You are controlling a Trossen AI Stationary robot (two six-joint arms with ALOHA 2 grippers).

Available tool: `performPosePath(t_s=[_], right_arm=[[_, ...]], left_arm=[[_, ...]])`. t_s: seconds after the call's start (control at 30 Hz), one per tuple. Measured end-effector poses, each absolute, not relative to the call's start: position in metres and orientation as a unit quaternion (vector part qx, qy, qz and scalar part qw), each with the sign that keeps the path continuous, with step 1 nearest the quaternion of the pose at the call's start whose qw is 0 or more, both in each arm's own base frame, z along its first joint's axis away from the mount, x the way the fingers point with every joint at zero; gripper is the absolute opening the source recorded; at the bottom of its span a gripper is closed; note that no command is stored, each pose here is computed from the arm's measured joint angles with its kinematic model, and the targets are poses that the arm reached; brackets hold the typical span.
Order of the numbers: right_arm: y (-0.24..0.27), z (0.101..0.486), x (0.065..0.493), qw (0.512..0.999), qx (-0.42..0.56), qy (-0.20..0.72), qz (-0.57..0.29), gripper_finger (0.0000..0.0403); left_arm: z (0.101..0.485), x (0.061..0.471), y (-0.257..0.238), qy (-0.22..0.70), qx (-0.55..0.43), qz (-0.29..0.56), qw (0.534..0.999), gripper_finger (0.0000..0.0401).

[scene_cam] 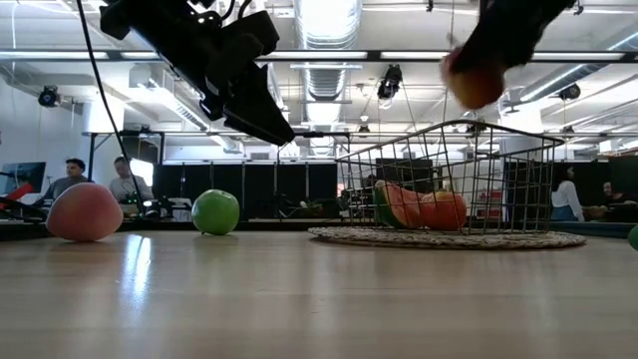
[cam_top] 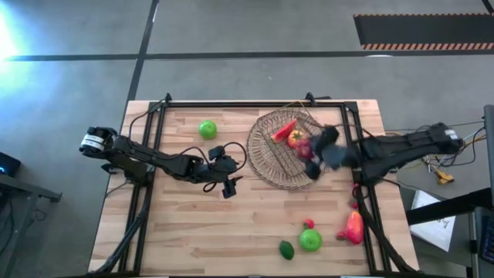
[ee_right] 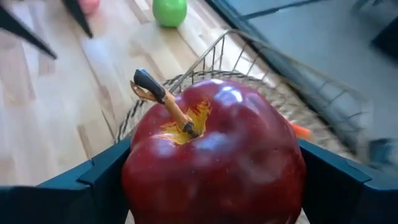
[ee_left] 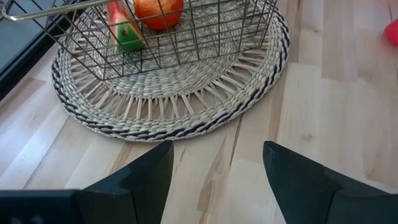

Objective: Build produce basket
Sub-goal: Put the red apple into the gold mesh basket

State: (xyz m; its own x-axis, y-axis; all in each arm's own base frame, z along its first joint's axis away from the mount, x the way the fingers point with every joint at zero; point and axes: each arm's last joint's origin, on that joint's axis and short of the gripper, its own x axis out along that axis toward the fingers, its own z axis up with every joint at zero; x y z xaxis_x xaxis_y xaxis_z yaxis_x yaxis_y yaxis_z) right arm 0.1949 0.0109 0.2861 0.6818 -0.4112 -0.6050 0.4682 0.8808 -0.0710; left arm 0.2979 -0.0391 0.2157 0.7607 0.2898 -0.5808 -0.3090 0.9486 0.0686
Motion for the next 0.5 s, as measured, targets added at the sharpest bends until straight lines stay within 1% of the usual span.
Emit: performPosePath(t_s=[0.17,0.27,0.4,0.5], right_arm=[[-0.047,0.248,0.206,0.926,0.129,0.268,-0.231,0.0336],[-0.077,0.222,0.208,0.920,0.174,0.267,-0.227,0.0339],[-0.098,0.196,0.215,0.917,0.209,0.270,-0.203,0.0341],[-0.103,0.182,0.225,0.917,0.209,0.281,-0.193,0.0343]], left_arm=[[0.216,0.298,-0.039,0.307,-0.016,0.160,0.938,0.0231],[0.216,0.298,-0.039,0.307,-0.015,0.160,0.938,0.0231],[0.216,0.298,-0.039,0.307,-0.015,0.160,0.938,0.0231],[0.216,0.298,-0.039,0.307,-0.015,0.160,0.938,0.0231]])
